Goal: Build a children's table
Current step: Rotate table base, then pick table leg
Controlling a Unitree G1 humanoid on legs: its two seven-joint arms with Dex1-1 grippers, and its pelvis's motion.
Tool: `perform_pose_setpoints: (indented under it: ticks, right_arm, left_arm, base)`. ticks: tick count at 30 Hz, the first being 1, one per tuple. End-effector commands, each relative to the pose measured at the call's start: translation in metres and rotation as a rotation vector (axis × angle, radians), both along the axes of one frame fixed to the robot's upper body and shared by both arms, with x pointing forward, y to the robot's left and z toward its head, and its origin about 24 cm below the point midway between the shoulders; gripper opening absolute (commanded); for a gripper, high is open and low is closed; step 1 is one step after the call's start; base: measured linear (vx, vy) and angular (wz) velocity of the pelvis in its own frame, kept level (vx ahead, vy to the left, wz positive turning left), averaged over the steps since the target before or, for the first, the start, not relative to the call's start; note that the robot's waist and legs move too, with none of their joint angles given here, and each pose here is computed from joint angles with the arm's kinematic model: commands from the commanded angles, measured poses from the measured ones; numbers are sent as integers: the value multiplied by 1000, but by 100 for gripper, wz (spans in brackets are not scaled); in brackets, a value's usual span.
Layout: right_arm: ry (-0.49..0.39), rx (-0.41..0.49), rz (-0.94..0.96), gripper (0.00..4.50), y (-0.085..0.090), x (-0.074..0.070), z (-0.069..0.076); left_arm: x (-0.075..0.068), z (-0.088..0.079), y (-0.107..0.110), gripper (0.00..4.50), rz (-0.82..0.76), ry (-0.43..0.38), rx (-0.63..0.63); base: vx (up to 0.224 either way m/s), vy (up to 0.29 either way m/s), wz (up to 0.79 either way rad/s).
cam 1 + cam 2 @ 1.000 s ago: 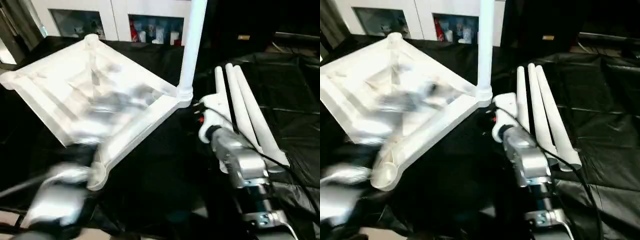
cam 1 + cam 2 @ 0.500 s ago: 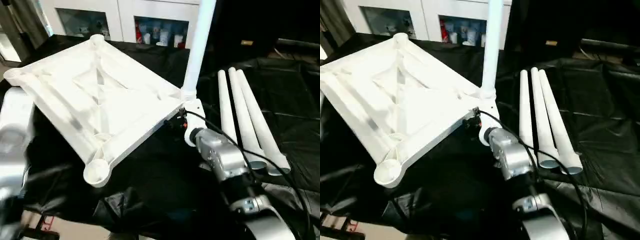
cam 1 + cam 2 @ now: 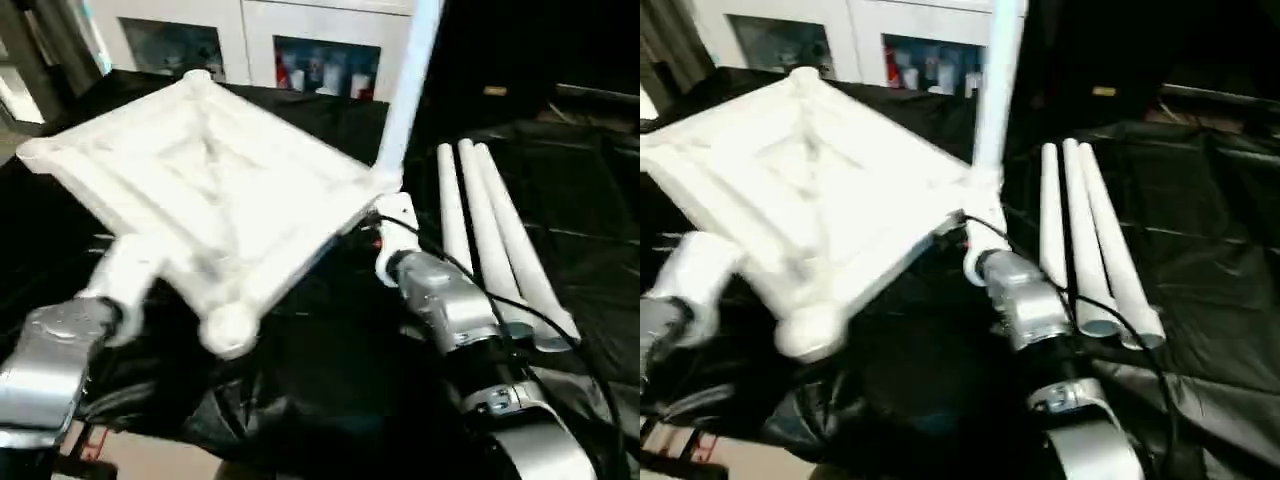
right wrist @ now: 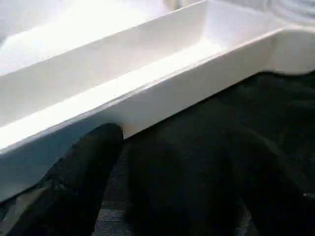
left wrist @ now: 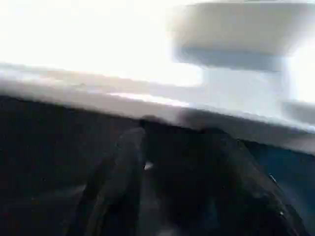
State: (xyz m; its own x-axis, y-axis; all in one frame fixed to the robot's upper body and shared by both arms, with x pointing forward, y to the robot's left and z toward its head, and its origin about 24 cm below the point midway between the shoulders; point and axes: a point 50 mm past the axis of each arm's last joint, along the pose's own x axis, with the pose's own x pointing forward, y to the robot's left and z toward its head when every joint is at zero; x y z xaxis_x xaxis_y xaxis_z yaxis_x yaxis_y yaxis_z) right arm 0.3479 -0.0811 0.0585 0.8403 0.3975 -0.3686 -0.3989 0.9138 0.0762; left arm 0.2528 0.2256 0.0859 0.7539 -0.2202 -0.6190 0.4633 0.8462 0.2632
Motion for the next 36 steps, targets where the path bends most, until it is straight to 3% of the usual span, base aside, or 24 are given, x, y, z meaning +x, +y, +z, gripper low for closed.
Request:
perform_pose_setpoints:
  ticks: [1, 9, 13, 16, 20, 24, 29, 31, 33, 36]
  right_arm:
    - [-31, 28, 25, 385, 3, -1, 8]
    - [-73, 46, 5, 385, -15, -11, 31]
    - [-76, 40, -48, 385, -37, -15, 52]
    - [-58, 82, -117, 419, -53, -19, 66]
    - [-32, 38, -181, 442, -66, -22, 71]
    - [83, -10, -290, 450, -89, -29, 71]
    - [181, -15, -322, 450, -98, -32, 67]
    - [217, -32, -331, 450, -100, -34, 64]
    - [245, -47, -340, 450, -102, -35, 62]
    - [283, -40, -347, 450, -102, -37, 59]
  left_arm:
    - [-2, 2, -21, 208, -126, 6, -59]
    - [10, -7, -51, 208, -211, -21, -115]
    - [14, -9, -66, 208, -266, -21, -149]
    - [14, -6, -71, 217, -308, -32, -168]
    - [11, 0, -71, 217, -360, -42, -190]
    - [6, 29, -77, 252, -478, -68, -349]
    - [6, 49, -89, 296, -565, -128, -395]
    - [2, 52, -92, 302, -603, -108, -415]
    - [-1, 52, -93, 341, -627, -86, -426]
    - [-5, 53, -94, 350, -649, -59, -422]
  base:
    - [0, 0, 0]
    - [0, 0, 0]
    - [0, 0, 0]
    - [0, 0, 0]
    - [0, 0, 0]
    - [0, 0, 0]
    - [0, 0, 0]
    - [0, 0, 0]
    - [0, 0, 0]
    - [0, 0, 0]
